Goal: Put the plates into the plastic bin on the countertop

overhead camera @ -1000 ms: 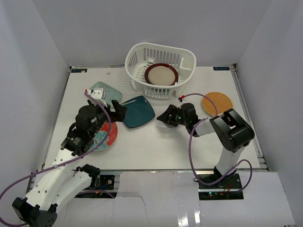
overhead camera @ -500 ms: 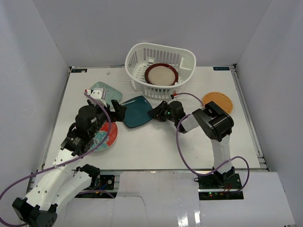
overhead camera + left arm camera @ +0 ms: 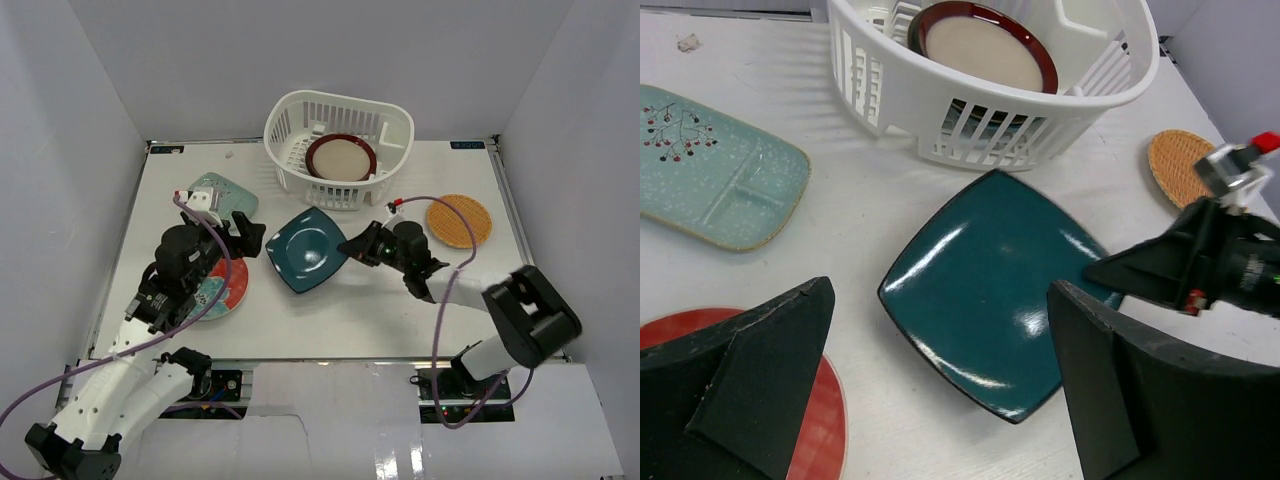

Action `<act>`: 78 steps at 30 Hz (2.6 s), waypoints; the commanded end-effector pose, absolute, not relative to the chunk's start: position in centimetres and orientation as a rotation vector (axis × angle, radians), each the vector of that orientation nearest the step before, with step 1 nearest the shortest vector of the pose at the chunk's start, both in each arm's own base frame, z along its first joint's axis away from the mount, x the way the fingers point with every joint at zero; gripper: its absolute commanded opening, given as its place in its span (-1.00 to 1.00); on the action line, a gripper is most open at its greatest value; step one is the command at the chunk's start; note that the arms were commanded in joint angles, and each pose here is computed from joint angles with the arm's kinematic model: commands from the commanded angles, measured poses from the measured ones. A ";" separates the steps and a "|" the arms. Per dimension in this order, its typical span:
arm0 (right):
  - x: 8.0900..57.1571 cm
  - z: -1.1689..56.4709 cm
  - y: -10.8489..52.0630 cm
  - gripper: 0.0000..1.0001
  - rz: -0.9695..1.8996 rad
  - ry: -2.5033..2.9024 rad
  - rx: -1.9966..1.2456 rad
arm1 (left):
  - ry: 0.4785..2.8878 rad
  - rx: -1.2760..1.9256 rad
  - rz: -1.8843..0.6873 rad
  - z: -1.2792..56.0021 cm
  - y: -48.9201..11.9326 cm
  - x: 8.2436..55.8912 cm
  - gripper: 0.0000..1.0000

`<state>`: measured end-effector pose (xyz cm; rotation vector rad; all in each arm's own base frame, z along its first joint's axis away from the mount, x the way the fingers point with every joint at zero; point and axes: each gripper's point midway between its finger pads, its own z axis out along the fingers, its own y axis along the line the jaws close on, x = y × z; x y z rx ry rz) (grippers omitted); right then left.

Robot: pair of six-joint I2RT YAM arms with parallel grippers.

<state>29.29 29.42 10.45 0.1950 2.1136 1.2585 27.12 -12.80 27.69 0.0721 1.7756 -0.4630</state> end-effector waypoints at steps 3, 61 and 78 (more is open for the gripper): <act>30.0 30.1 28.7 -0.85 1.309 1.579 -0.080 | 1.705 0.042 -0.461 29.5 -11.7 26.7 0.96; 45.6 29.0 30.5 0.21 0.727 1.743 -0.314 | 1.660 0.003 -0.418 30.7 -10.4 26.4 0.96; 25.1 7.3 53.3 0.40 1.467 2.168 -0.493 | 1.583 -0.109 -0.362 31.6 -8.0 25.8 0.96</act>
